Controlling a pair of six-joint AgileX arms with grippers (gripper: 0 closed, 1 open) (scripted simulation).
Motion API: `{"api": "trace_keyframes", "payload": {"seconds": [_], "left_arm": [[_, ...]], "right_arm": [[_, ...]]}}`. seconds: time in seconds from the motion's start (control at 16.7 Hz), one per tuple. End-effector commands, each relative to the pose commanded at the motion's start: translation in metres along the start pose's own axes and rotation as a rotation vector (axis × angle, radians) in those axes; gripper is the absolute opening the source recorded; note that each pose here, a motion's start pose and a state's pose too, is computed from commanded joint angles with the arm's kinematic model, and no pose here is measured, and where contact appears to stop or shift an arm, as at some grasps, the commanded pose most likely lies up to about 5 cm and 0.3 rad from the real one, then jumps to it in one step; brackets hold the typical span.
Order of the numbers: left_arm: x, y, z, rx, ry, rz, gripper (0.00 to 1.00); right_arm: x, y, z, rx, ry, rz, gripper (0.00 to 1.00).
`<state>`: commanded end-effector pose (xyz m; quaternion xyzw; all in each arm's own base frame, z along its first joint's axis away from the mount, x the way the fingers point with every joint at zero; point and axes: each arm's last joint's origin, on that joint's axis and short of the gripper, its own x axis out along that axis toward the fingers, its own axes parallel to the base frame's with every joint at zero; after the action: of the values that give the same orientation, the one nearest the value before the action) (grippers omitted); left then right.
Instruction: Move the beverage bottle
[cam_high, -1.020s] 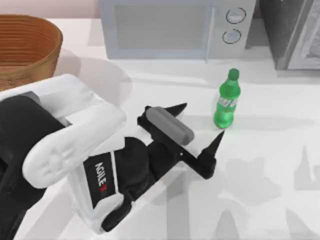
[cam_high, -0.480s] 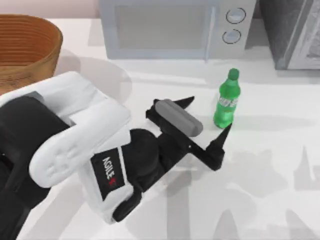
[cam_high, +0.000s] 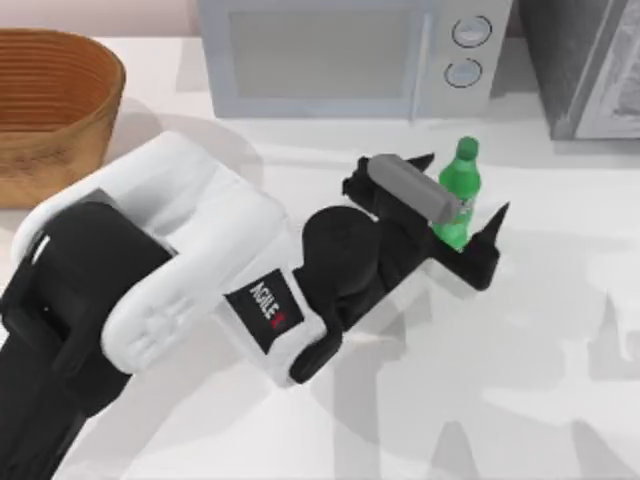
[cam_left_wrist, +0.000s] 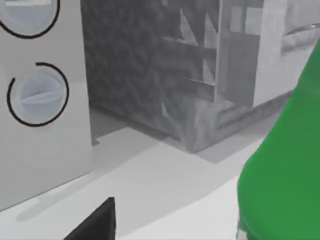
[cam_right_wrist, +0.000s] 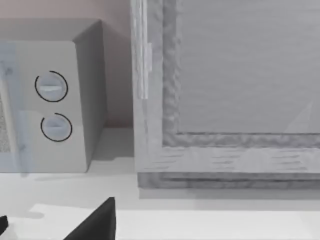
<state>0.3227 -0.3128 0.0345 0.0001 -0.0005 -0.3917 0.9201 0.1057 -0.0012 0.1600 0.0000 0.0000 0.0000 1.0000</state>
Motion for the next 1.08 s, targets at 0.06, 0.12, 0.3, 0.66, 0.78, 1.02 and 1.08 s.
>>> {"api": "trace_keyframes", "payload": {"seconds": [0.06, 0.12, 0.3, 0.66, 0.78, 1.02, 1.08], "left_arm": [[0.0049, -0.0001, 0.0006, 0.000, 0.000, 0.000, 1.00], [0.0077, -0.0002, 0.0010, 0.000, 0.001, 0.000, 1.00], [0.0083, -0.0002, 0.0010, 0.000, 0.001, 0.000, 1.00], [0.0083, -0.0002, 0.0010, 0.000, 0.001, 0.000, 0.62], [0.0083, -0.0002, 0.0010, 0.000, 0.001, 0.000, 0.47], [0.0083, -0.0002, 0.0010, 0.000, 0.001, 0.000, 0.17], [0.0083, -0.0002, 0.0010, 0.000, 0.001, 0.000, 0.10]], "right_arm": [[0.0000, 0.0000, 0.0000, 0.000, 0.000, 0.000, 1.00], [0.0000, 0.0000, 0.0000, 0.000, 0.000, 0.000, 1.00], [0.0000, 0.0000, 0.0000, 0.000, 0.000, 0.000, 1.00], [0.0000, 0.0000, 0.0000, 0.000, 0.000, 0.000, 1.00], [0.0000, 0.0000, 0.0000, 0.000, 0.000, 0.000, 1.00], [0.0000, 0.0000, 0.0000, 0.000, 0.000, 0.000, 1.00], [0.0000, 0.0000, 0.0000, 0.000, 0.000, 0.000, 1.00]]}}
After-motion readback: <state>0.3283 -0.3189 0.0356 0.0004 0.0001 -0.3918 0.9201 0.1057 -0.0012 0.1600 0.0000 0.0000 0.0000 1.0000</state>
